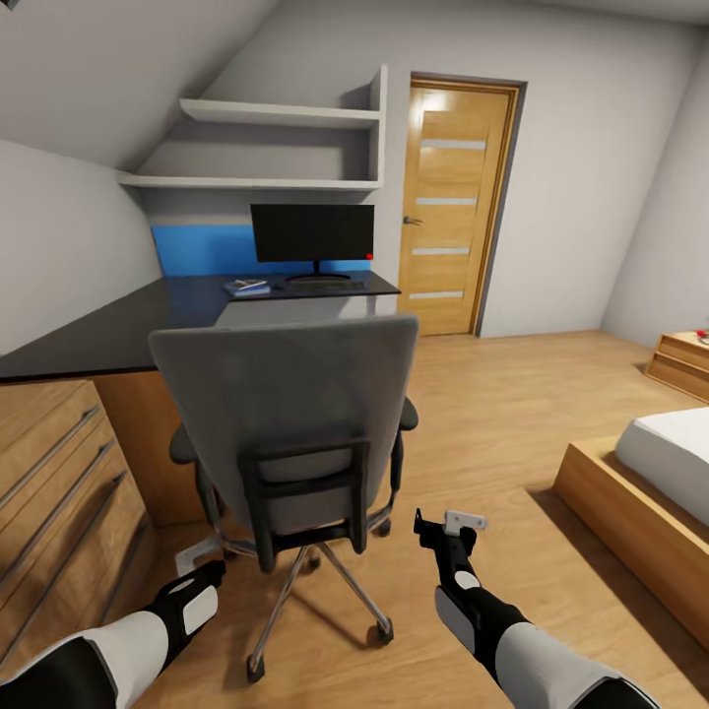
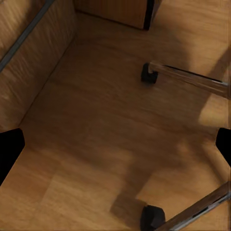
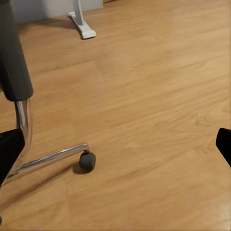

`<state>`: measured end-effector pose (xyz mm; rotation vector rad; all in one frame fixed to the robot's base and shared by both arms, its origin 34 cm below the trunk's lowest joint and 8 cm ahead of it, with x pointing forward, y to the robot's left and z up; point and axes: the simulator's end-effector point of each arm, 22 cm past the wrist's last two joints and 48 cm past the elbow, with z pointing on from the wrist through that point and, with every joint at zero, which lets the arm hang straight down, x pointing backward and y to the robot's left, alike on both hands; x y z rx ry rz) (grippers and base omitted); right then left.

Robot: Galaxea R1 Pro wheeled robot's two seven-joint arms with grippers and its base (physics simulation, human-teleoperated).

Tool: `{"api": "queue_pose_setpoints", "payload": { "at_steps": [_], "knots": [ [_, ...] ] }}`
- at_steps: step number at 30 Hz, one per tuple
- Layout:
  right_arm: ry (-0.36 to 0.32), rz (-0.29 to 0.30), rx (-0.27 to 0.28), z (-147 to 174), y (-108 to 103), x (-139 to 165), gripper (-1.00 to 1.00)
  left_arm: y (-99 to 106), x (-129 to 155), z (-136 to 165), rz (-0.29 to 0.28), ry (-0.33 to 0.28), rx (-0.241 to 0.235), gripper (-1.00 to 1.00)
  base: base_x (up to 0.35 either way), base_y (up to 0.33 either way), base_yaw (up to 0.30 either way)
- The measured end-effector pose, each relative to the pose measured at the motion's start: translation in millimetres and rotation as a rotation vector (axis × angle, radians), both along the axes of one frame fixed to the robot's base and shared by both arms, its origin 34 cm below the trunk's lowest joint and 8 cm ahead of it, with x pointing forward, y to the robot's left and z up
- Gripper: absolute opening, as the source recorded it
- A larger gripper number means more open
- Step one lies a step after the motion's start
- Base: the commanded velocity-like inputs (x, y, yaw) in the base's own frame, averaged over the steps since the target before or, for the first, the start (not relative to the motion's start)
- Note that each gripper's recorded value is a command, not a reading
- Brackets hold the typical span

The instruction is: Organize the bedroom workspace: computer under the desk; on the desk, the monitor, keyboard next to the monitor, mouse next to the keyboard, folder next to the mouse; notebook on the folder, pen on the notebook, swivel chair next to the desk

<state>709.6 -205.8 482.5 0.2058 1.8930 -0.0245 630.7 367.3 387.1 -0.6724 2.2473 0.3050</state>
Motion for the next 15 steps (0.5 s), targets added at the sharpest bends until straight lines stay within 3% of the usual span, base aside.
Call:
{"api": "queue_pose_setpoints", "payload": {
  "at_steps": [4,6,10,15],
  "knots": [
    [0.0,-0.002,0.0,0.1,0.1,0.0,1.0,0.1,-0.1,-0.1,0.002,0.0,-0.001,1.0,0.238,0.0,-0.023],
    [-0.001,-0.002,0.0,0.3,0.0,0.1,1.0,3.0,-2.2,-0.5,0.022,0.0,-0.005,1.0,0.066,0.0,-0.175],
    [-0.003,-0.003,-0.001,1.7,-0.2,0.3,1.0,0.1,0.8,1.6,0.003,-0.003,-0.001,1.0,0.02,0.0,-0.204],
    [-0.004,-0.002,0.0,2.4,0.0,0.3,1.0,0.3,0.3,1.7,0.002,-0.003,0.0,1.0,0.036,0.0,-0.057]
  ]
}}
